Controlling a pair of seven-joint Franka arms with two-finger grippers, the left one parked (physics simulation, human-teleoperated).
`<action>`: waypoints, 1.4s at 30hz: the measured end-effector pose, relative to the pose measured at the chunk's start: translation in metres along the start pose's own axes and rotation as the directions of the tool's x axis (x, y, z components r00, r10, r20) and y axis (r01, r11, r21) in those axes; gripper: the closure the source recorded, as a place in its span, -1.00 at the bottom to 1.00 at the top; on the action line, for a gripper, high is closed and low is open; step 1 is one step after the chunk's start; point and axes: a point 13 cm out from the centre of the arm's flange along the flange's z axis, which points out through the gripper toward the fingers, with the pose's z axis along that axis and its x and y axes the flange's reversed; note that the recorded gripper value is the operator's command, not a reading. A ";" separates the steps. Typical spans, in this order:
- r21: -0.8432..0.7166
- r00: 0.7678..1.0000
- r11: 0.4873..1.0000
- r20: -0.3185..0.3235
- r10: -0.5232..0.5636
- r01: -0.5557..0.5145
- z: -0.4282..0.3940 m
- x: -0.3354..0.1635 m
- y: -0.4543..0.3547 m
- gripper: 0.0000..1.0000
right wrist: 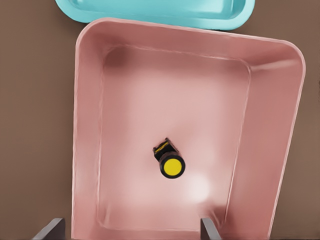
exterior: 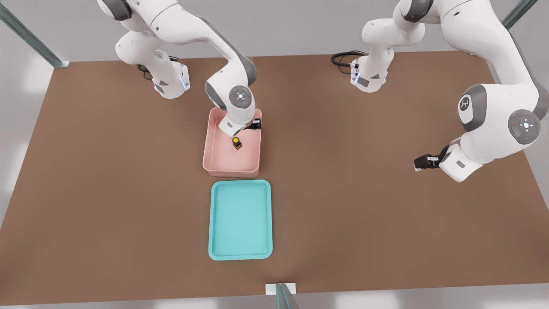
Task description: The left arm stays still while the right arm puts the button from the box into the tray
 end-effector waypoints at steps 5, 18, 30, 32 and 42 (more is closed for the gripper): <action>0.038 0.996 0.996 -0.031 0.082 -0.081 0.046 0.010 -0.021 -1.00; -0.036 0.979 0.980 0.043 0.199 -0.198 0.095 -0.016 -0.015 -1.00; -0.029 0.973 0.974 0.047 0.226 -0.225 0.126 -0.012 -0.023 -1.00; -0.031 0.972 0.973 0.049 0.229 -0.227 0.127 -0.012 -0.023 -1.00; -0.041 0.968 0.969 0.054 0.246 -0.244 0.131 -0.017 -0.029 -0.50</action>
